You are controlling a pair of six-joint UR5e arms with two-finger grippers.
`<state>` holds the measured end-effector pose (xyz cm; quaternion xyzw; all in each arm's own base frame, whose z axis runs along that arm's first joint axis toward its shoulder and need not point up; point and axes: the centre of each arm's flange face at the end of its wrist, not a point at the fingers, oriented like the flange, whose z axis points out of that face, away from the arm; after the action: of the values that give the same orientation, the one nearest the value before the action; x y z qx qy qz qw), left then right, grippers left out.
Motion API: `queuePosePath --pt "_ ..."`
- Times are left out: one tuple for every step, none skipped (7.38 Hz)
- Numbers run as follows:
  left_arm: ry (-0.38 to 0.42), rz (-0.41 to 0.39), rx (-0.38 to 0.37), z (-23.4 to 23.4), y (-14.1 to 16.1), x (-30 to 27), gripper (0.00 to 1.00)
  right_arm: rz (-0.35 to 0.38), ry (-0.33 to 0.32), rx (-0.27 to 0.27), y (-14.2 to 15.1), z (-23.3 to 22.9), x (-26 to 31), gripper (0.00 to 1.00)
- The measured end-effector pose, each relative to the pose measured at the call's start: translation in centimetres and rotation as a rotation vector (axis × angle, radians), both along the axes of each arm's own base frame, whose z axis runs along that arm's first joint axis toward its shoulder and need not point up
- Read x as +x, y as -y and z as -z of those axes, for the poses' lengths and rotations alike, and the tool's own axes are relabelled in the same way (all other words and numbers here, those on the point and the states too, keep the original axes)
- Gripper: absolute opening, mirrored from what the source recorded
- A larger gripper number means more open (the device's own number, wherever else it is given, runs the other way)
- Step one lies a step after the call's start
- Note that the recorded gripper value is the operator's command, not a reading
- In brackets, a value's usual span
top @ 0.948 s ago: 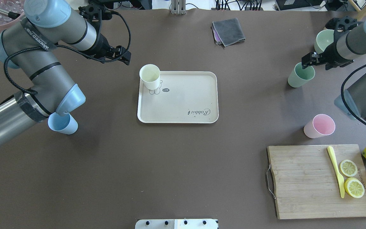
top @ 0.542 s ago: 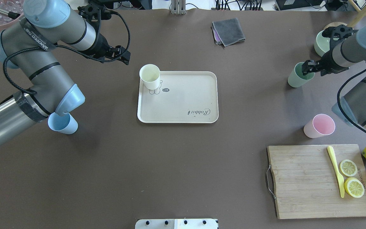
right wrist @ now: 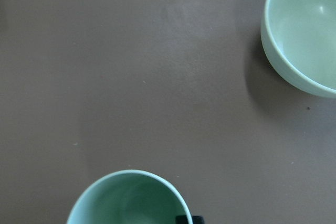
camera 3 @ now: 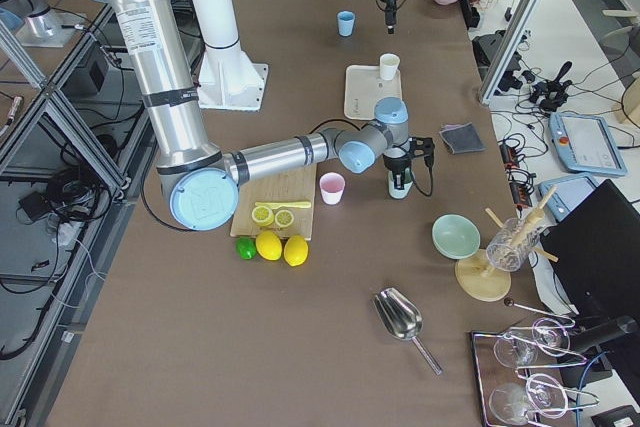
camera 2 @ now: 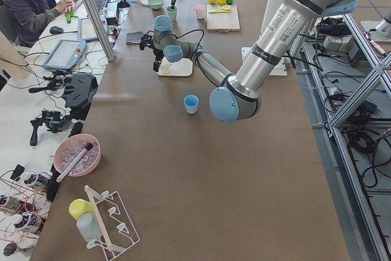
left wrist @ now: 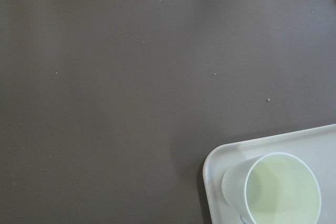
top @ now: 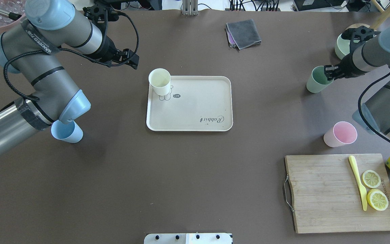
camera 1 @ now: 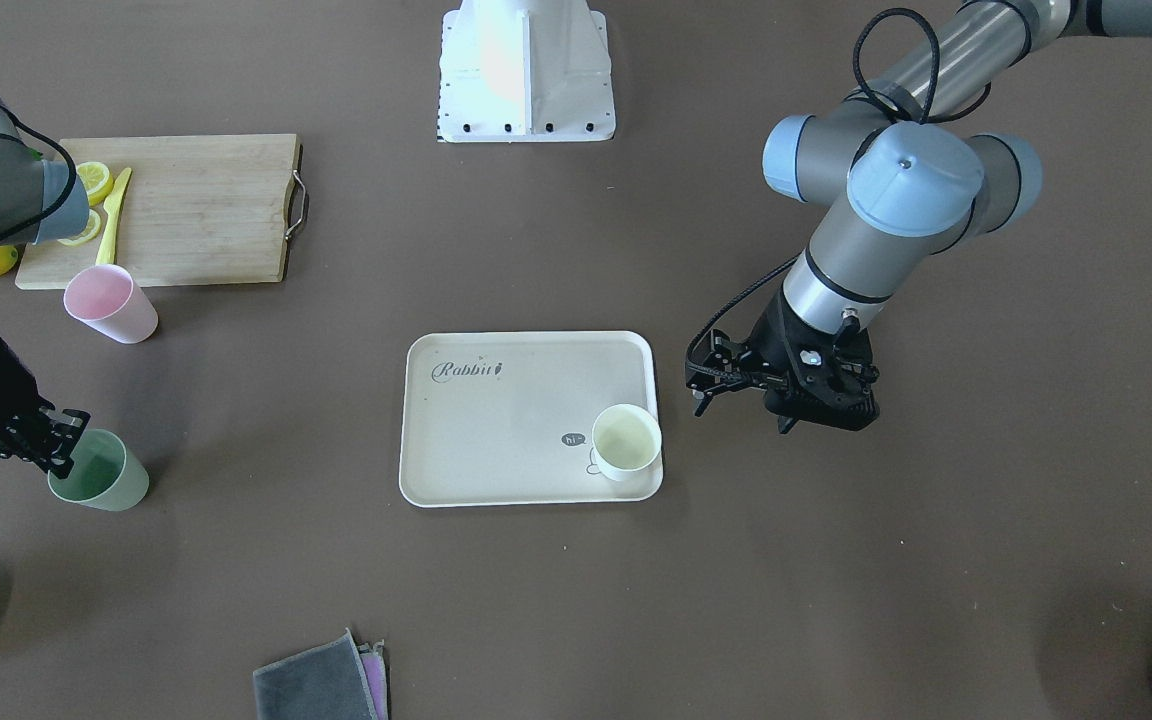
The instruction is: Place all cups on tray
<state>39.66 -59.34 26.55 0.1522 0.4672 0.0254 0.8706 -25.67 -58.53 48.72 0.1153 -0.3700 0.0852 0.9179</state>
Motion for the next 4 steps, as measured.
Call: queuePosePath --pt "0.000 0.000 0.000 0.0 0.0 0.0 0.98 -0.033 0.044 -0.013 0.6 2.4 -0.6 0.00" --pt "0.000 0.000 0.000 0.0 0.0 0.0 0.98 -0.067 0.095 -0.035 1.1 5.3 -1.8 0.00" --pt "0.000 -0.001 0.000 0.0 0.0 0.1 0.98 -0.096 0.150 -0.061 1.1 8.6 -4.1 0.00" --pt "-0.001 -0.002 0.001 0.0 -0.1 0.1 0.98 -0.117 0.198 -0.090 0.8 12.2 -7.4 0.00"
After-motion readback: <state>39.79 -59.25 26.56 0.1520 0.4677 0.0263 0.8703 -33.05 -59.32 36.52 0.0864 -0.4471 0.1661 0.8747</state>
